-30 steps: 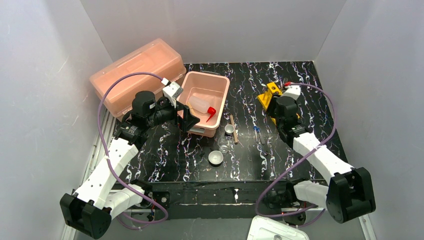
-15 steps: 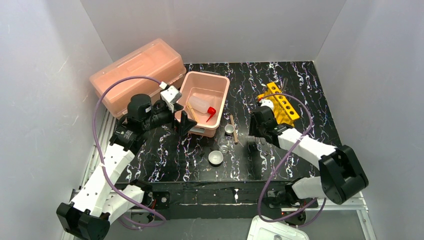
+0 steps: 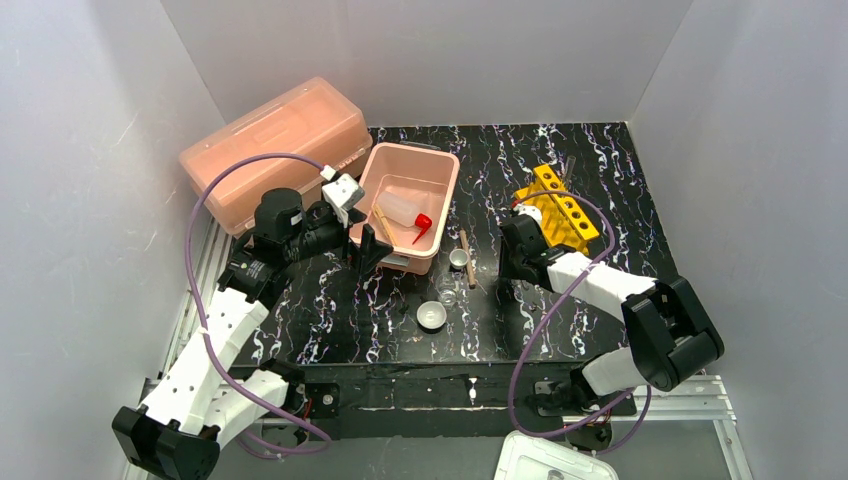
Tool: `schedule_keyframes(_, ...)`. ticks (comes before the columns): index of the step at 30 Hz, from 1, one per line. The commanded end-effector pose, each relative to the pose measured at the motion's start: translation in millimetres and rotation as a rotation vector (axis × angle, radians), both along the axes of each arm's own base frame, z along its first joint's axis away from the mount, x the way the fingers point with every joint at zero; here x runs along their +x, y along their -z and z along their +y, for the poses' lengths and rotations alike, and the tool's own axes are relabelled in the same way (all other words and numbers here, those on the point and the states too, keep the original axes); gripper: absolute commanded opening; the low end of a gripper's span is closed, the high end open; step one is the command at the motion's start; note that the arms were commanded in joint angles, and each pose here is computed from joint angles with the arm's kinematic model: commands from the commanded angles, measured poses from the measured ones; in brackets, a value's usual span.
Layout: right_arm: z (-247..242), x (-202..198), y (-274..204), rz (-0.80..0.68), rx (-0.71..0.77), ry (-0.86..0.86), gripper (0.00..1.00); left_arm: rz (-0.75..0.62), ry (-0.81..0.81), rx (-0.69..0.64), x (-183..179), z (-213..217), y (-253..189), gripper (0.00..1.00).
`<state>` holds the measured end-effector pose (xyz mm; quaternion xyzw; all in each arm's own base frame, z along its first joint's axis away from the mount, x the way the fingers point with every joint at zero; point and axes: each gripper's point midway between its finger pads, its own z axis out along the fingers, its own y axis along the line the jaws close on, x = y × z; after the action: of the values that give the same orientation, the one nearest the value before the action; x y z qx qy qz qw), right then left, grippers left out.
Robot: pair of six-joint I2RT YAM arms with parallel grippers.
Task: Organize the chemistry lab equipment
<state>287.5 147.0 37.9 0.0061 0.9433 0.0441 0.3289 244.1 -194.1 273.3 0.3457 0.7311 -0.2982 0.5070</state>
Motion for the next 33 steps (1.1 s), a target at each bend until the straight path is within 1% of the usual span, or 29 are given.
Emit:
schedule_keyframes(1, 3.1, 8.9, -3.8, -0.023, 0.001, 0.015, 0.39, -0.025, 0.025, -0.011, -2.8, -1.8, -13.4, 0.99)
schedule_keyframes(9, -7.2, 5.9, -0.7, -0.035, -0.036, 0.038, 0.39, -0.025, 0.033, -0.015, -4.3, -2.6, -13.4, 0.99)
schedule_keyframes(23, -1.3, 7.6, 13.6, 0.0, -0.041, 0.033, 0.37, -0.026, 0.035, -0.023, -3.5, -3.8, -18.4, 0.99)
schedule_keyframes(25, 1.3, 8.0, 13.4, -0.002, -0.038, 0.029, 0.33, -0.026, 0.036, -0.022, -3.4, -4.1, -18.7, 0.99)
schedule_keyframes(28, 9.9, 9.4, 7.7, -0.016, -0.028, 0.012, 0.21, -0.027, 0.037, -0.018, -3.0, -3.8, -17.8, 0.99)
schedule_keyframes(30, 17.9, 11.0, -1.6, -0.041, -0.026, -0.008, 0.15, -0.027, 0.035, -0.016, -2.8, -3.5, -17.1, 0.99)
schedule_keyframes(33, 28.0, 17.1, -29.9, -0.094, -0.014, -0.025, 0.08, -0.033, 0.024, -0.015, -2.5, -1.8, -15.2, 0.99)
